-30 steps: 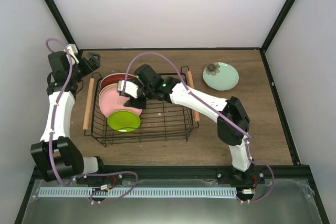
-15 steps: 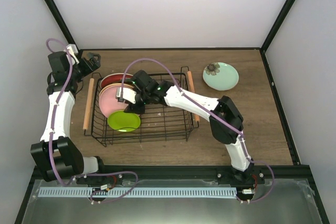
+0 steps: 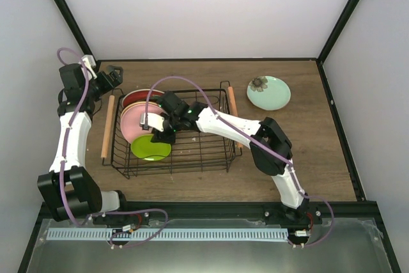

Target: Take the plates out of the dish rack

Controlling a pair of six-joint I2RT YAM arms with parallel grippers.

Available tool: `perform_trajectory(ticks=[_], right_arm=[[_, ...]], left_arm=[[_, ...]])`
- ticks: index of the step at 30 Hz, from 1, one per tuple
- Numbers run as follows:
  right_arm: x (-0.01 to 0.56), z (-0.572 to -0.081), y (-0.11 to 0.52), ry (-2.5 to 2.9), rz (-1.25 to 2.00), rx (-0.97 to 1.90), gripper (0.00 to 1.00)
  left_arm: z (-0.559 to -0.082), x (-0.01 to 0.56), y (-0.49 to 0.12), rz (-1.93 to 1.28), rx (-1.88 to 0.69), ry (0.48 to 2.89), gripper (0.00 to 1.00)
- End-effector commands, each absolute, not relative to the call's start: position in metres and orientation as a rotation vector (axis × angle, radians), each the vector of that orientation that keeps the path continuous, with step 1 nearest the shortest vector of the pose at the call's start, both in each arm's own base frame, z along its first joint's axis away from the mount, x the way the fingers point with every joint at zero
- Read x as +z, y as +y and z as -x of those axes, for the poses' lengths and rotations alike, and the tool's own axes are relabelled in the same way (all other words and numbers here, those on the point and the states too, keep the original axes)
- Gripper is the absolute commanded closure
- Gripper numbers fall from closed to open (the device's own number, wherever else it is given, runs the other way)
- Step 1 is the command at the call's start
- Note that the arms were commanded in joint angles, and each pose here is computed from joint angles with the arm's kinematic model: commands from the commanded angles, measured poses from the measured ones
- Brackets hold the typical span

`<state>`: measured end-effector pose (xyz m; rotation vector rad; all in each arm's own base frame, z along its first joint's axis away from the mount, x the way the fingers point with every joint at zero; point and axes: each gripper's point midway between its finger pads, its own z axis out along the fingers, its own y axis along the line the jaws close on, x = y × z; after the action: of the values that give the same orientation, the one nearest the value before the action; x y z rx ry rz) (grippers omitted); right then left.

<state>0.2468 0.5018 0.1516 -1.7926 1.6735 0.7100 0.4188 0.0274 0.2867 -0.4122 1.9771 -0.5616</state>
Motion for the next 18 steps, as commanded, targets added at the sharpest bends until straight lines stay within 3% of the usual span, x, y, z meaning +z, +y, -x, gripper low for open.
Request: perform_trajectory(ticks=[1, 12, 18], right_arm=[[0.150, -0.242, 0.508, 1.682, 1.803, 0.735, 0.66], [0.151, -0.241, 0.505, 1.720, 1.800, 0.731, 0.92], [0.169, -0.248, 0.505, 1.720, 1.763, 0.699, 0.99]], left_arm=[[-0.420, 0.291, 0.025, 0.389, -0.571, 1.958, 0.00], [-0.420, 0.288, 0.024, 0.398, -0.582, 1.961, 0.00], [-0.422, 0.287, 0.024, 0.401, -0.588, 1.959, 0.00]])
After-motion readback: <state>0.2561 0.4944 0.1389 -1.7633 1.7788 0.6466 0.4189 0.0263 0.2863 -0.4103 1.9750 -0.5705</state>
